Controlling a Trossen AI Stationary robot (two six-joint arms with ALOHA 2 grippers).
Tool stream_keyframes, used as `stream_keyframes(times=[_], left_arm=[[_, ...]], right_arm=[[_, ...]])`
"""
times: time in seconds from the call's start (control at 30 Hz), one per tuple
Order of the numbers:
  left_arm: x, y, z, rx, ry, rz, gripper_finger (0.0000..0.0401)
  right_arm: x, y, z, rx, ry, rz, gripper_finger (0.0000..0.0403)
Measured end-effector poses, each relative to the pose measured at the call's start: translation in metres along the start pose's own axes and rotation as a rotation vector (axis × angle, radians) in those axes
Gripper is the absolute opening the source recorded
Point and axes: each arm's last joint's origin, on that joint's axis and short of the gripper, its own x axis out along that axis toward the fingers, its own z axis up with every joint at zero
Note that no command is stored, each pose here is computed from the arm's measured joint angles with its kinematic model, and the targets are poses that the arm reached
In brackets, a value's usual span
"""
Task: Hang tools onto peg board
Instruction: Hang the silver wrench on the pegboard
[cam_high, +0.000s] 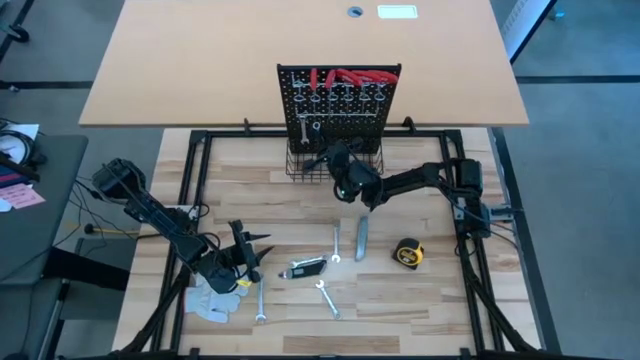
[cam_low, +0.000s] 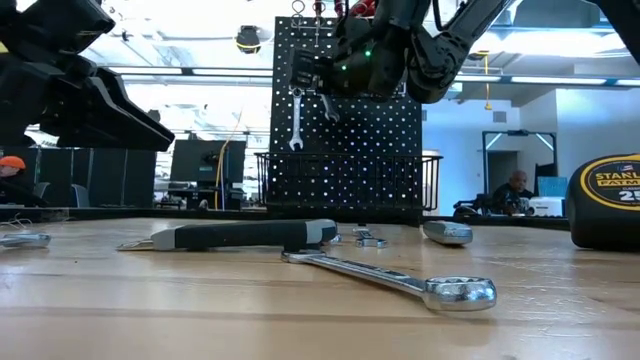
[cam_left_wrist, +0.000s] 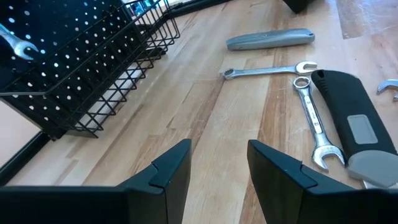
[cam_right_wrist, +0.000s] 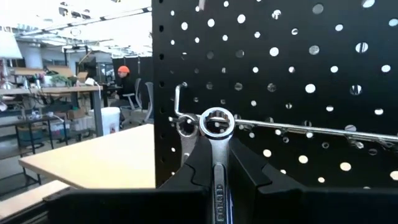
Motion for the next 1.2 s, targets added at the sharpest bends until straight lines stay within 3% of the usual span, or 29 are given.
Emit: stream_keyframes(times=[0.47,0.77,0.93,1.2], left_arm=[[0.000,0.000,0.000,-0.001,0.000,0.000,0.0152],[0.000,0.000,0.000,-0.004,0.000,-0.001,0.0152],[0.000,0.000,0.000,-0.004,0.000,-0.001,0.0152],[0.000,0.000,0.000,-0.004,0.001,-0.002,0.0152]], right_arm=[[0.011,-0.007,-0.010,-0.091,0.051,0.008,0.0030],[0.003,0.006,-0.001,-0.186,0.007,0.101,0.0030],[0.006,0.008,0.012,-0.214,-0.018,0.029,0.0030],[0.007,0.008,0.006,-0.247,0.040,-0.006,0.0030]])
